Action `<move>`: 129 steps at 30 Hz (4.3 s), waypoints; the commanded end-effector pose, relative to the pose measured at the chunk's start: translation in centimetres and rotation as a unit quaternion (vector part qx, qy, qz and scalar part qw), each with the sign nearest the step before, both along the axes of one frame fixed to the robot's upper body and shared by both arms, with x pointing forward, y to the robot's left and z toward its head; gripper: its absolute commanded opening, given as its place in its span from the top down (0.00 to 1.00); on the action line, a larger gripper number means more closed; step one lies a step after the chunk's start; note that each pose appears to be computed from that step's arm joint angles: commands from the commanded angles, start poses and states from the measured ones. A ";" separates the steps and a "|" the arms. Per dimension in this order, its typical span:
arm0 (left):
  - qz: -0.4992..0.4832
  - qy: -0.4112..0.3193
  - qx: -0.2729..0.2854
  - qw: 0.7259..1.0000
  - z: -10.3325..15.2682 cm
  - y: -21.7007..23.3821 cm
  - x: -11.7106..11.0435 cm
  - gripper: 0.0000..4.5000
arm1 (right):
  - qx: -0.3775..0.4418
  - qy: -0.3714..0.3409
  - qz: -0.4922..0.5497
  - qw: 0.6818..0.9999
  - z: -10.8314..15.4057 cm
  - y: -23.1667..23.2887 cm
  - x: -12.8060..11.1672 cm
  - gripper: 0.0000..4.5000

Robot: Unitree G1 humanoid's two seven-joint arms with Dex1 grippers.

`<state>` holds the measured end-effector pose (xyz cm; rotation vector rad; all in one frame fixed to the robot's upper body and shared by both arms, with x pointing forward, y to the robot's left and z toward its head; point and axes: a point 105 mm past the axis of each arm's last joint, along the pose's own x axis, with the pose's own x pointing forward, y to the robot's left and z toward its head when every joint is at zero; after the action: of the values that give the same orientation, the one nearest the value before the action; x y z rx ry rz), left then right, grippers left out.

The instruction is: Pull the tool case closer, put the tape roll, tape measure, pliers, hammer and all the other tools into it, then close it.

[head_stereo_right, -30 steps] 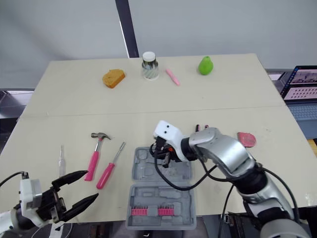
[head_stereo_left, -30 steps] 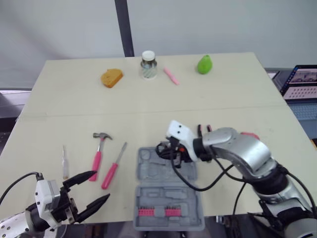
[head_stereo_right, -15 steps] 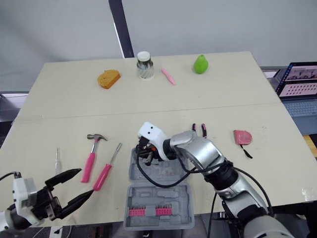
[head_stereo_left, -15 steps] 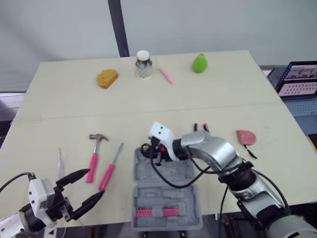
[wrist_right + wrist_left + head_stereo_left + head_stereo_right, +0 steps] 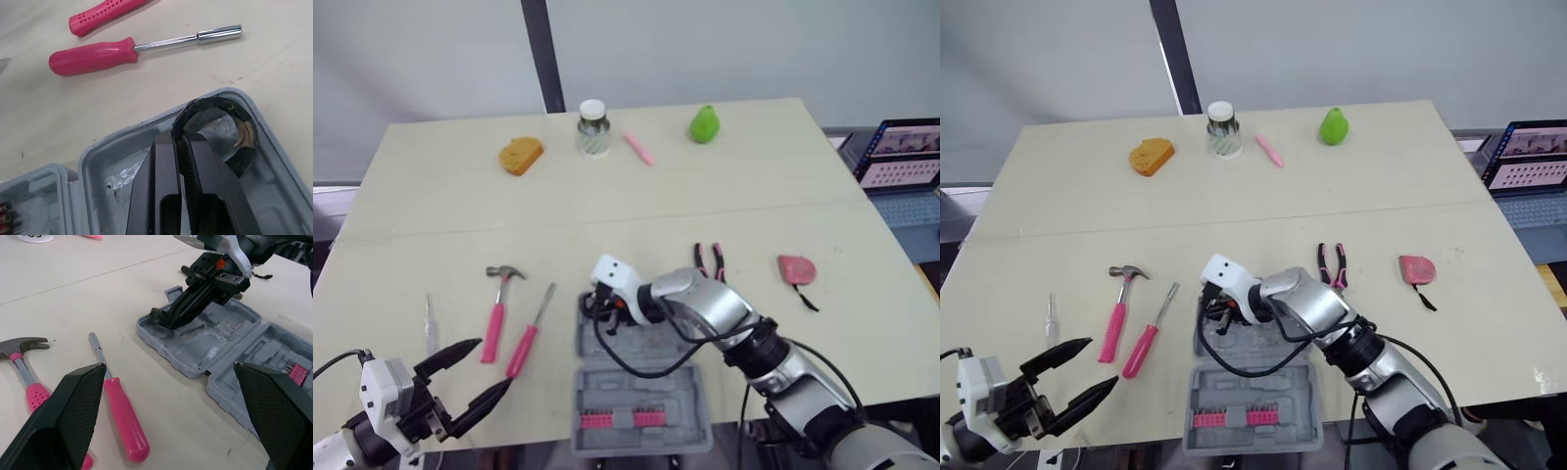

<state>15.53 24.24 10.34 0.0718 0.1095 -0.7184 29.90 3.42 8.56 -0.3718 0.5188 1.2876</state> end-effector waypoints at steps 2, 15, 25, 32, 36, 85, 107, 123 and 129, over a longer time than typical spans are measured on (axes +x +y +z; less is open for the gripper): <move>0.014 0.001 0.002 1.000 0.1 0.6 -0.4 0.00 | 0.013 -0.015 0.016 1.000 0.7 0.8 -0.1 0.99; 0.012 0.005 0.003 1.000 0.0 0.3 -0.7 0.00 | 0.015 -0.011 0.029 0.999 0.4 1.6 -0.8 0.99; 0.019 0.010 0.005 1.000 -0.2 0.4 -1.0 0.00 | 0.015 -0.015 0.036 0.999 0.3 2.2 -0.8 0.99; 0.031 0.013 0.007 0.999 -0.3 0.7 -1.1 0.00 | 0.012 -0.019 0.040 0.999 0.1 2.5 -0.7 0.99; 0.034 0.014 0.006 0.999 -0.4 0.7 -1.2 0.00 | 0.012 -0.020 0.040 0.999 0.0 2.6 -0.7 0.99; 0.026 0.018 0.000 0.999 -0.9 0.1 -1.3 0.00 | 0.033 -0.037 0.051 0.997 2.1 2.4 -0.6 0.46; 0.021 0.014 -0.002 1.000 -0.9 0.0 -0.9 0.00 | 0.095 -0.063 0.015 0.993 2.1 1.5 0.1 0.46; 0.019 0.014 0.001 1.000 -0.8 0.0 -0.8 0.00 | 0.087 -0.055 -0.003 0.995 -0.3 1.4 0.6 0.46; 0.017 0.014 0.001 1.000 -0.8 0.0 -0.9 0.00 | 0.078 -0.057 -0.014 0.995 -1.0 1.2 0.9 0.46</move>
<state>14.77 24.24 9.30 0.0476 0.1423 -0.6759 30.82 4.17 7.10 -0.3101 0.3571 1.2641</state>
